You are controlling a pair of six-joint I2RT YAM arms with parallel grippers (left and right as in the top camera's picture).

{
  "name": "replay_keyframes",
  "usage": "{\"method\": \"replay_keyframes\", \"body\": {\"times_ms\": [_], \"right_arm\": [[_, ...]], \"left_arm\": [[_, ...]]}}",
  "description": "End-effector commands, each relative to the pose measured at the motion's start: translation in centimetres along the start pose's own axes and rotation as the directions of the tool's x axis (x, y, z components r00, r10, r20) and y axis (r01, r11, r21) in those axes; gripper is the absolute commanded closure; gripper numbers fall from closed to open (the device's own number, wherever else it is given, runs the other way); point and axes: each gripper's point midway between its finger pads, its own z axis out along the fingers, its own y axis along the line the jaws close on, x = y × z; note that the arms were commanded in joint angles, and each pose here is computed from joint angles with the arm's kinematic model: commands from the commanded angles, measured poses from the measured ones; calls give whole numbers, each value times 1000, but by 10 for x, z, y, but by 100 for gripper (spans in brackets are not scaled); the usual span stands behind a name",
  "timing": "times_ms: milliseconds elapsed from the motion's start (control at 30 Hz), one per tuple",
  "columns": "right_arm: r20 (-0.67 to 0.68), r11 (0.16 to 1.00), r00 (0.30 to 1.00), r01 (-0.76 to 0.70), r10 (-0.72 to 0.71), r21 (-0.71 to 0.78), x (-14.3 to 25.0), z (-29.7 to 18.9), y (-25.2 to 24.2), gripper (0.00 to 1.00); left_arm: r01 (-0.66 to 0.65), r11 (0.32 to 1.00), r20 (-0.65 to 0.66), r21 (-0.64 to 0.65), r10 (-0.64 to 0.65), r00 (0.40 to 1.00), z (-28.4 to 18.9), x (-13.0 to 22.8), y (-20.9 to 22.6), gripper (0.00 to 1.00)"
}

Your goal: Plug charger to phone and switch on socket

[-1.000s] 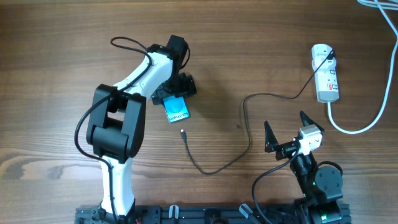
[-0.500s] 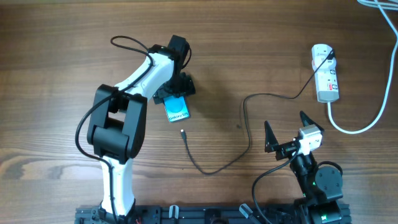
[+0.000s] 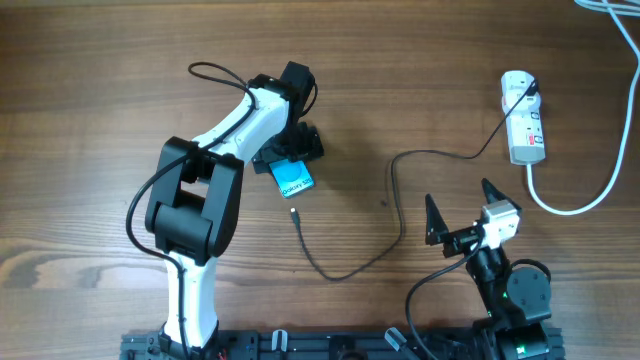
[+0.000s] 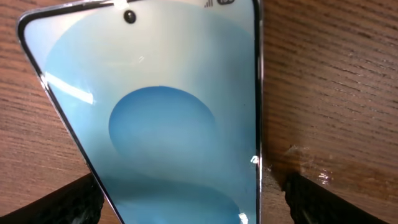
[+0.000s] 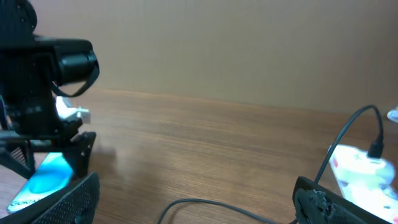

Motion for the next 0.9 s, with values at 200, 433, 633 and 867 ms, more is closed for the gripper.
{"method": "replay_keyframes", "body": {"times_ms": [200, 433, 633, 867], "right_arm": [[-40, 938, 937, -346, 346, -10, 8, 2, 4, 0], [-373, 888, 838, -454, 398, -74, 68, 6, 38, 0], [-512, 853, 769, -506, 382, -123, 16, 34, 59, 0], [-629, 793, 607, -609, 485, 24, 11, 68, 59, 0]], "left_arm": [[-65, 977, -11, -203, 64, 998, 51, 4, 36, 24], [-83, 994, -44, -66, 80, 996, 54, 8, 11, 4], [49, 998, -72, -34, -51, 996, 54, 14, 4, 0], [95, 995, -68, -34, -97, 993, 54, 13, 3, 10]]}}
